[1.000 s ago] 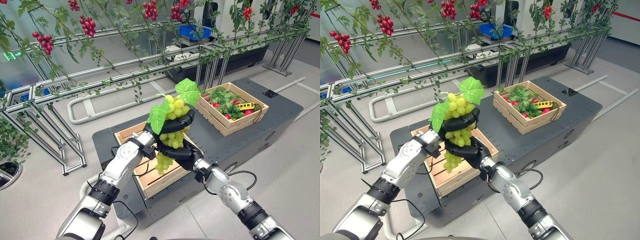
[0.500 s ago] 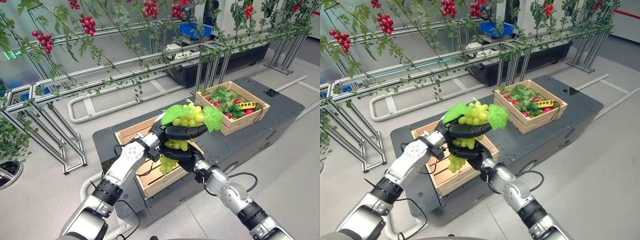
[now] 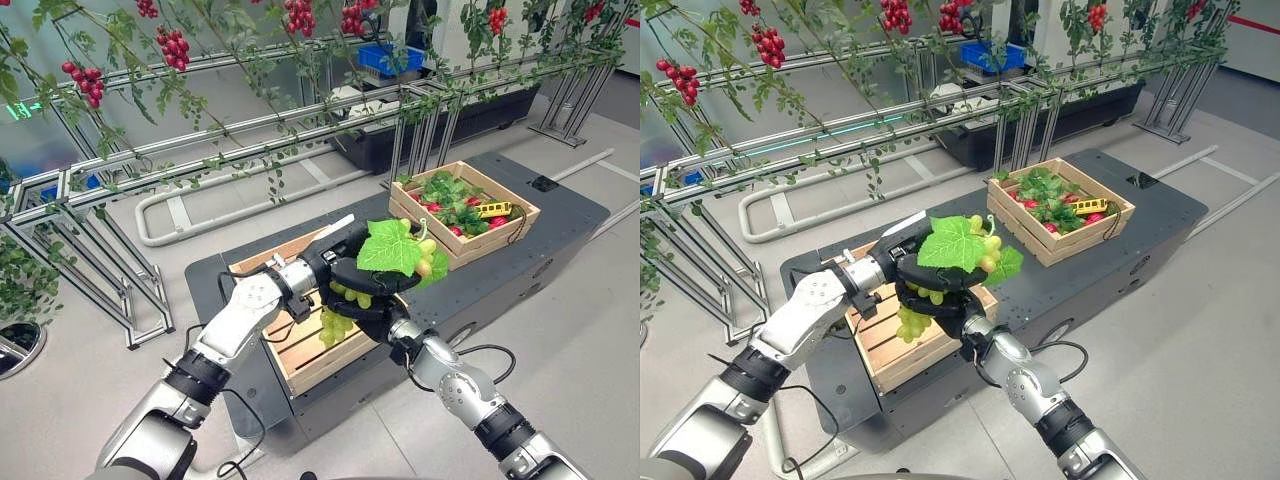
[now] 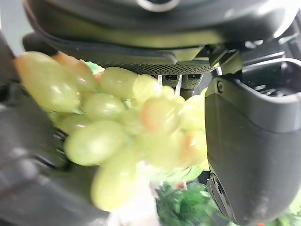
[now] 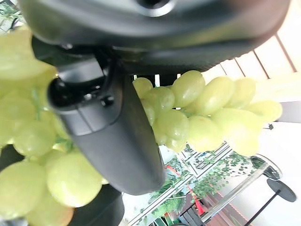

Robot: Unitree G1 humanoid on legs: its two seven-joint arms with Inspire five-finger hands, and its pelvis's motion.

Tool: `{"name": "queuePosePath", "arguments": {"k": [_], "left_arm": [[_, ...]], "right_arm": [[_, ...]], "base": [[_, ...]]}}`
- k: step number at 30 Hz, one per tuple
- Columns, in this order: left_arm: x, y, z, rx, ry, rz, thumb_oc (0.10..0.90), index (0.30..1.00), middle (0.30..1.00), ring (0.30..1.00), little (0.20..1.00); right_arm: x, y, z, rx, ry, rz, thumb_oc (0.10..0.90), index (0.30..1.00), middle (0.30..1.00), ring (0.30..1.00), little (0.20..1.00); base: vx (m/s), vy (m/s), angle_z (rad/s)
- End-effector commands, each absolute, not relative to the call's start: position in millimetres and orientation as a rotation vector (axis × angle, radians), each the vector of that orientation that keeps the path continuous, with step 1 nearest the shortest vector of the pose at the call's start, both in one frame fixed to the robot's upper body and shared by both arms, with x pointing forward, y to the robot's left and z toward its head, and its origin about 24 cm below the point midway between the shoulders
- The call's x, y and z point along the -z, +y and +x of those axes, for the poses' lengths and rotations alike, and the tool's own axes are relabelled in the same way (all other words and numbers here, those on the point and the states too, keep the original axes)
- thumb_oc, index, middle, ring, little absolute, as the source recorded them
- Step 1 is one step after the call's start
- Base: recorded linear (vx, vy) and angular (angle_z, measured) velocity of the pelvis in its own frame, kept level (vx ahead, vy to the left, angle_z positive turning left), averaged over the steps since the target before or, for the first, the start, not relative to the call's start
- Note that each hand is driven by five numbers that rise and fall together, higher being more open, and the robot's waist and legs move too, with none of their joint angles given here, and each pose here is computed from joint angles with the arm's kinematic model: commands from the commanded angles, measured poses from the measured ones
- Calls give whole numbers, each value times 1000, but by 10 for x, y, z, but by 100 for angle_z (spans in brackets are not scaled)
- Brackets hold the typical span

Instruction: Pick up the fruits from the basket on one side to the basket on the other side

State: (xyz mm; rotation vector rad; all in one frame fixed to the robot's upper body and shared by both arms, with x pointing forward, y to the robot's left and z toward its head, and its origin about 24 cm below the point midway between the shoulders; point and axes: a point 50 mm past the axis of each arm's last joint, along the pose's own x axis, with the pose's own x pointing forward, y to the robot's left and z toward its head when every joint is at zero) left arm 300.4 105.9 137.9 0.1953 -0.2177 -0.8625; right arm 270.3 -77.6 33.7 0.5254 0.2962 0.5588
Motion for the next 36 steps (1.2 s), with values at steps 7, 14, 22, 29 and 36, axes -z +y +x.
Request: {"name": "queuePosePath", "arguments": {"k": [7,14,22,29,36], "left_arm": [[-2161,908,2827,934,-634,-148,800,900,900,900,900],[-2242,957,2802,834,-705,-113,800,900,900,900,900],[-2338,1242,2782,535,-847,-247,800,900,900,900,900],[-2229,1540,2694,257,-938,-360,800,900,900,900,900],[-1847,1686,2670,185,-823,-265,800,900,900,900,900]], "right_arm": [[-1314,-640,2910,-664,-176,717,400,300,300,300,300],[-1312,-643,2923,-665,-170,712,400,300,300,300,300],[-1266,-714,2927,-625,-179,677,400,300,300,300,300],[-1251,-872,2907,-542,-218,641,400,300,300,300,300],[-1154,-1125,2795,-484,-233,608,400,300,300,300,300]], "base": [[0,0,0],[0,0,0],[0,0,0],[-3,-8,-1],[-22,-20,-6]]}}
